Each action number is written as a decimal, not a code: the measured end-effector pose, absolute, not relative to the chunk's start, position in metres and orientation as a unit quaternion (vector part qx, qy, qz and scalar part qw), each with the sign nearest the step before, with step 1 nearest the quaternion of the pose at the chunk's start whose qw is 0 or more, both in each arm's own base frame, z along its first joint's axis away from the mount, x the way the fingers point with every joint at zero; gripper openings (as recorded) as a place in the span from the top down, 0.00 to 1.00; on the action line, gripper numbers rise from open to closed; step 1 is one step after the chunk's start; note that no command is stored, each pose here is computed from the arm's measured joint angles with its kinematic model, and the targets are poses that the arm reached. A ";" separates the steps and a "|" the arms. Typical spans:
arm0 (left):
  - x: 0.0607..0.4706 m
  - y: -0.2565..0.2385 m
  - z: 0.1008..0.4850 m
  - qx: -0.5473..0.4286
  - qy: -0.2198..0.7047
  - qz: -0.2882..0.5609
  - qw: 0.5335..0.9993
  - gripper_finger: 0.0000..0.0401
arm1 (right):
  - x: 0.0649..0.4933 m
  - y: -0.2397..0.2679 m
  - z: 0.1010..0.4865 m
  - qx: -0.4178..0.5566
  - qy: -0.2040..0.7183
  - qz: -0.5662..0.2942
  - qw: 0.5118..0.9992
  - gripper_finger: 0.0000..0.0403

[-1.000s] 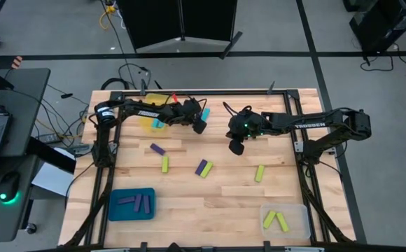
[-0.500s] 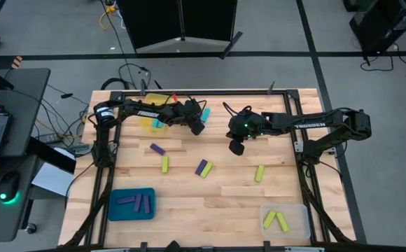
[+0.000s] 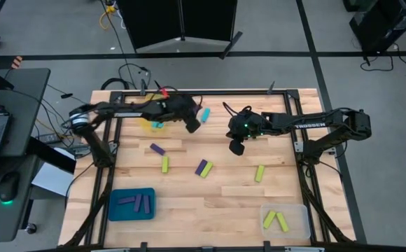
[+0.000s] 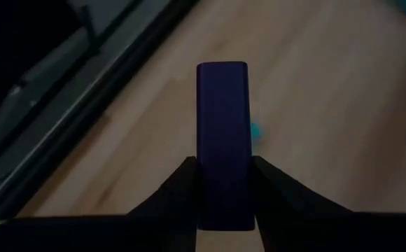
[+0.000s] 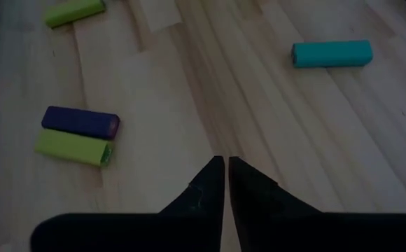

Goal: Sort blocks
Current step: Put the top purple block into the blue bin, then put the green block into the transparent bin

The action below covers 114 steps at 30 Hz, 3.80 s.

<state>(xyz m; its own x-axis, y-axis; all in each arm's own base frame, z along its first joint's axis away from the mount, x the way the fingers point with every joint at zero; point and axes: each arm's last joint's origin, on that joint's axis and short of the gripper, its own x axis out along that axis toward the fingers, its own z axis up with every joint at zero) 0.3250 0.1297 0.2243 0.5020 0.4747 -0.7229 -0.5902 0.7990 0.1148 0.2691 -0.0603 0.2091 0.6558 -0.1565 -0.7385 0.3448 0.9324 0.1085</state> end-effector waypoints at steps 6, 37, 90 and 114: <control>0.301 0.083 0.266 -0.079 0.397 0.263 0.876 0.74 | 0.269 -0.062 0.209 0.135 0.387 -0.160 0.898 0.92; 0.137 -0.209 0.227 -0.261 0.456 0.183 0.831 0.74 | 0.278 -0.027 0.213 0.130 0.361 -0.140 0.913 0.92; 0.210 -0.130 0.185 -0.124 0.359 0.392 0.838 0.53 | 0.274 0.043 0.216 0.107 0.252 -0.317 0.908 0.73; 0.237 -0.111 0.143 -0.121 0.564 0.349 0.738 0.54 | 0.293 0.035 0.179 0.098 0.323 -0.294 0.894 0.62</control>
